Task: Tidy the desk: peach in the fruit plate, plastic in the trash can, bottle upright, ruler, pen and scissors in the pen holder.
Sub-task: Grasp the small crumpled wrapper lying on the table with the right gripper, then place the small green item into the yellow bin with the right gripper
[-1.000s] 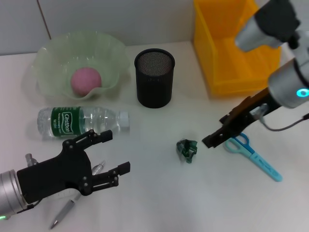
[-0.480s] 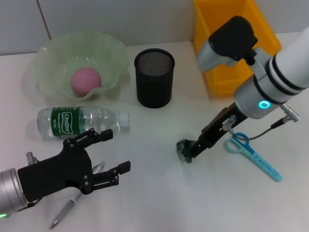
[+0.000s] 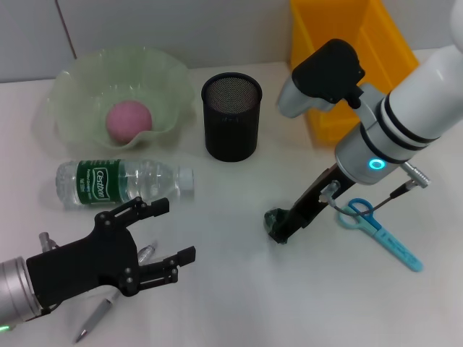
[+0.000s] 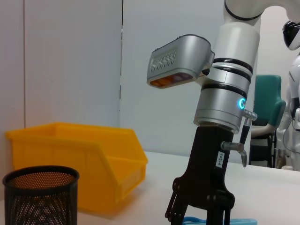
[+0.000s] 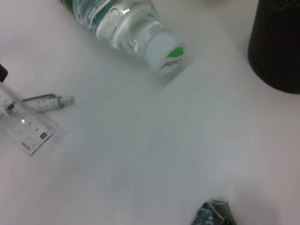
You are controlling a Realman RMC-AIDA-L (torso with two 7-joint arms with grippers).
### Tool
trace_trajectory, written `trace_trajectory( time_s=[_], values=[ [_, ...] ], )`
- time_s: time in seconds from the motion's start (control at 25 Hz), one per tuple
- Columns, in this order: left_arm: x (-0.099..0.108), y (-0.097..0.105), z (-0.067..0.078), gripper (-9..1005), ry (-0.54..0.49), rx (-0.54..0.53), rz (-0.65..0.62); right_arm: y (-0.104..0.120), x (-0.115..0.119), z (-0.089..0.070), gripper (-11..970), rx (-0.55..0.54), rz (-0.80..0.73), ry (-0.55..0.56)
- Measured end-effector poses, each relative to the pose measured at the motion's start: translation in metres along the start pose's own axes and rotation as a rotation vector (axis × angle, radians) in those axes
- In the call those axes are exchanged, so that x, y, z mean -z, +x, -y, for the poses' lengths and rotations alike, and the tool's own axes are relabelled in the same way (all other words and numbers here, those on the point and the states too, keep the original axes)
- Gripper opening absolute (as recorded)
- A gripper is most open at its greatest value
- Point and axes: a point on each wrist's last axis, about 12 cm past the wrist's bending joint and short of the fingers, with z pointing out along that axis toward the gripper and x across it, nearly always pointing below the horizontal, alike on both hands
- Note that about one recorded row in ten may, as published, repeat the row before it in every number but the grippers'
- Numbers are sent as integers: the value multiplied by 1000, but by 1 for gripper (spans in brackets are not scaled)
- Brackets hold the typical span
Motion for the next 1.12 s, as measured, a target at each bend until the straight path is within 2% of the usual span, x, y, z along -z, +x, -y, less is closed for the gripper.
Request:
trace_trajectory(
  time_s=[0.76,1.0,1.12],
  values=[
    [-1,0,1,854,3,-7,1,-6,-7,-7,709,40,-9,18],
    [-1,0,0,853,1,-8,0,-7,-6,-8,542,40,-5,16],
    [-1,0,0,853,-3,-16,1,-6,-5,-6,510,32,-1,16]
  ],
)
